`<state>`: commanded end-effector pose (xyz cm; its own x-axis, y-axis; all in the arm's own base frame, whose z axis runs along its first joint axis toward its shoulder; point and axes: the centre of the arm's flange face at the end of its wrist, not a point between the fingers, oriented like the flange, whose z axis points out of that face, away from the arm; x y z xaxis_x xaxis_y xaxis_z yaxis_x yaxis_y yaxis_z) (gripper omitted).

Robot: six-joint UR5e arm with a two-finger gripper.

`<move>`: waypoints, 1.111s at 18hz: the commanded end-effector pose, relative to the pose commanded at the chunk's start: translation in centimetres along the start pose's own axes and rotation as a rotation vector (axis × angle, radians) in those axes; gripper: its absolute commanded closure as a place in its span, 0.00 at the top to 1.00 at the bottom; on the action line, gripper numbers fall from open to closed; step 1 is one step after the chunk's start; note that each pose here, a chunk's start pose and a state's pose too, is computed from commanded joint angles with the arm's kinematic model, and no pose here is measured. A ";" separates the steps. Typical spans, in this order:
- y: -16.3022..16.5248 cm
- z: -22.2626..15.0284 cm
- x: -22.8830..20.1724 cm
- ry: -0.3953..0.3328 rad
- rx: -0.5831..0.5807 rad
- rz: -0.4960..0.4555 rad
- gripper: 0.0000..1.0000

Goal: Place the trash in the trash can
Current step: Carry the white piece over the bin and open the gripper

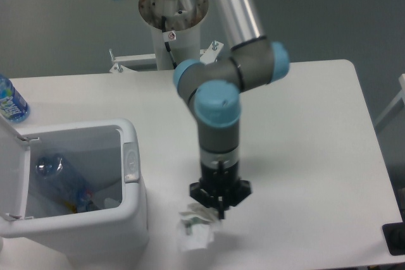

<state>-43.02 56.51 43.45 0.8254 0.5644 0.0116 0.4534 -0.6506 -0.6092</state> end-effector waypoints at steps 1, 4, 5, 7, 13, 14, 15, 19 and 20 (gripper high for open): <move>-1.1 -1.6 -0.6 0.002 0.036 -0.032 0.00; -3.9 -6.8 -1.0 0.041 0.139 -0.107 0.00; -4.3 -8.4 -0.1 0.075 0.162 -0.102 0.00; -4.0 -10.7 1.8 0.124 0.186 -0.092 0.00; 1.5 -14.3 14.7 0.248 0.129 0.018 0.00; 2.9 -14.2 16.3 0.265 0.109 0.042 0.00; 3.5 -14.3 17.3 0.274 0.102 0.045 0.00; 5.7 -13.1 20.9 0.314 0.055 0.101 0.37; 5.5 -13.1 20.9 0.314 0.059 0.117 0.71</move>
<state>-18.90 58.04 50.72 0.9381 0.2978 0.1770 0.3370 -0.6659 -0.6656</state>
